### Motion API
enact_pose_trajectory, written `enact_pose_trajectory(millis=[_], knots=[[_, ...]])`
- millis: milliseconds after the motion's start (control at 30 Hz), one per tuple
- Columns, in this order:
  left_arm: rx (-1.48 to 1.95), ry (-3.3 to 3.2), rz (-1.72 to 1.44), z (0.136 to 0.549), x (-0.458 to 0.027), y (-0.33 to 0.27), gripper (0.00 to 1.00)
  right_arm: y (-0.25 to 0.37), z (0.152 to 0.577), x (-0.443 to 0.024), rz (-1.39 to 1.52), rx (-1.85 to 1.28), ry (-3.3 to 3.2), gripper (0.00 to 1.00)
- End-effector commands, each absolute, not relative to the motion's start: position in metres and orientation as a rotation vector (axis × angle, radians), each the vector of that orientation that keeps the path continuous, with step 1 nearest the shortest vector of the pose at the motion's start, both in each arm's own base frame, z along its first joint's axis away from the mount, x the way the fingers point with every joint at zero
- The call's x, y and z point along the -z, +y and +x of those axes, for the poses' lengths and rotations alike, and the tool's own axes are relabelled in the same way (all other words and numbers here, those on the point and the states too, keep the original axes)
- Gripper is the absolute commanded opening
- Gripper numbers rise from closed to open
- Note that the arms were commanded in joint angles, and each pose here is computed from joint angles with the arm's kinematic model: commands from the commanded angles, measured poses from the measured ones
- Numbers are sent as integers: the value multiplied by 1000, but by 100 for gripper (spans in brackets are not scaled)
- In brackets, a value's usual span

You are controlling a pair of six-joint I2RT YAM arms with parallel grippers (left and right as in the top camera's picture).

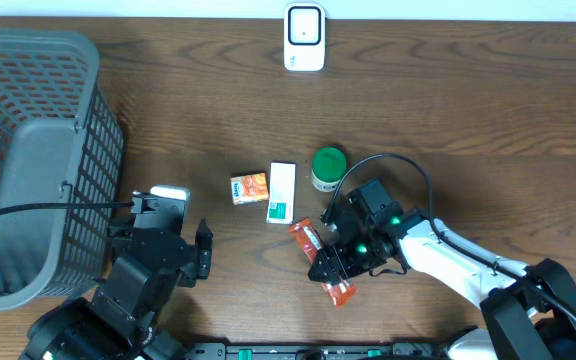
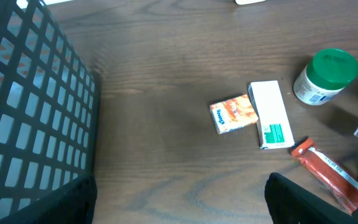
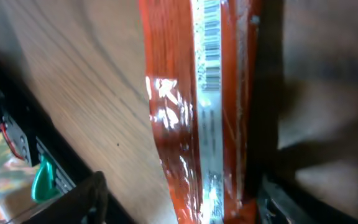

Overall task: Scan the item barcode
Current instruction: 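Lift the wrapper and rotate it so the barcode faces out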

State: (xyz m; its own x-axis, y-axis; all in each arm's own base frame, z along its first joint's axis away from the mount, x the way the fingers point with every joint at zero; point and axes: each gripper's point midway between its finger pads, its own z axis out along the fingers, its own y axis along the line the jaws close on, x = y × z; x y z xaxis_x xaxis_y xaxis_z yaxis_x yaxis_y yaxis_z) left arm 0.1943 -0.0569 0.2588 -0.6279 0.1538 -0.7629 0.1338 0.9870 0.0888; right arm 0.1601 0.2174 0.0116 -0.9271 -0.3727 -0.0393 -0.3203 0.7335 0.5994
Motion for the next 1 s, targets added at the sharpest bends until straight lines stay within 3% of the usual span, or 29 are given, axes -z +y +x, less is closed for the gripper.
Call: enact_pose_trajectory(millis=[0,167,233,300,433,533,800,900,967], knots=[[-46,2258,193,194,-257,-55,85,196,140,13,479,792,-2817,66],[-47,2258,193,194,-257,-55,85,195,140,14,479,791,-2817,48],[-46,2258,193,194,-257,-55,85,196,141,14,484,797,-2823,46],[-47,2258,193,194,-257,-55,85,198,144,14,492,809,-2833,47],[-47,2258,193,194,-257,-55,85,197,152,18,469,781,-2883,66],[-46,2258,193,194,-257,-55,85,191,154,25,395,732,-2918,65],[-47,2258,193,194,-257,-55,85,182,139,42,235,721,-2915,33],[-47,2258,193,194,-257,-55,85,182,140,47,202,750,-2937,30],[-46,2258,193,194,-257,-55,85,183,142,49,193,774,-2953,22]])
